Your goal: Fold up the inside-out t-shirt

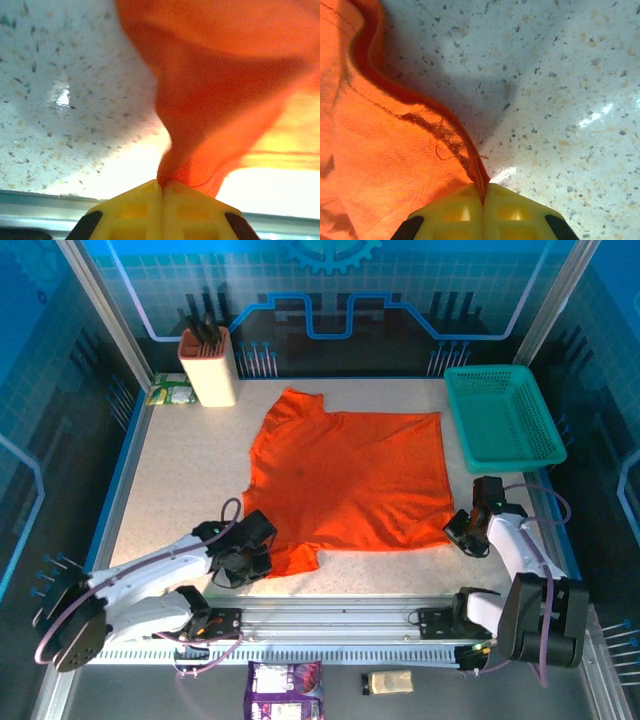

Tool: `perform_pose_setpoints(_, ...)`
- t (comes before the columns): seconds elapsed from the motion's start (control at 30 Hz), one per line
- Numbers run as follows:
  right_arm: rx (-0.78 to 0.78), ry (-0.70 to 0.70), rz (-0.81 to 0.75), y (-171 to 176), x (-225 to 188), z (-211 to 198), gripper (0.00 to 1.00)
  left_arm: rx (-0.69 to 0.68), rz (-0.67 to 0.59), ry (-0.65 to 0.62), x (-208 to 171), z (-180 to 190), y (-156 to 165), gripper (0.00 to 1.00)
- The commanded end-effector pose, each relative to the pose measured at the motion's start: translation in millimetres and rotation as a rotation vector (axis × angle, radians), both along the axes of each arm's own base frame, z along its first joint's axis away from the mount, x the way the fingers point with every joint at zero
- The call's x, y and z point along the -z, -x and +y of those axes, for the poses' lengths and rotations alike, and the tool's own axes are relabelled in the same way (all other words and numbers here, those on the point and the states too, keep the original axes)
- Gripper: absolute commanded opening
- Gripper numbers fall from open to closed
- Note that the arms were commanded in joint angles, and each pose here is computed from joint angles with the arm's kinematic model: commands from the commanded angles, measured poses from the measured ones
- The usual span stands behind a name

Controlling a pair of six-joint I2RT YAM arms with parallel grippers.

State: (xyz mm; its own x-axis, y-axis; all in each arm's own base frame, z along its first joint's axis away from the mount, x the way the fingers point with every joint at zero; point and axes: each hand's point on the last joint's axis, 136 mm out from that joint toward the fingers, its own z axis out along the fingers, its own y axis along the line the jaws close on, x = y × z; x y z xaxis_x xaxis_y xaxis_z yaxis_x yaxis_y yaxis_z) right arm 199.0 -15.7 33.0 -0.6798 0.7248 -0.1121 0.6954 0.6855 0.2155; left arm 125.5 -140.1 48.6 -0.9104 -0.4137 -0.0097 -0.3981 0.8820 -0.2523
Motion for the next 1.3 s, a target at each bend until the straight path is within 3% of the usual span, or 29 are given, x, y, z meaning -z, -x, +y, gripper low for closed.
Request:
perform_pose_setpoints(0.0,-0.013,0.013,0.011,11,-11,1,0.00,0.008,-0.089,-0.032,-30,14,-4,0.00)
perform_pose_setpoints(0.47,0.092,0.025,-0.105,27,-56,4,0.00,0.018,-0.242,-0.040,-100,36,-9,0.00)
perform_pose_setpoints(0.67,0.060,0.010,-0.144,9,-60,7,0.00,0.067,-0.255,-0.052,-102,31,-24,0.00)
perform_pose_setpoints(0.93,-0.016,0.019,-0.152,-28,-56,5,0.00,0.080,-0.298,-0.038,-112,24,-80,0.00)
perform_pose_setpoints(1.27,-0.066,0.046,-0.187,-69,-62,0,0.00,0.227,-0.319,-0.106,-117,4,-165,0.00)
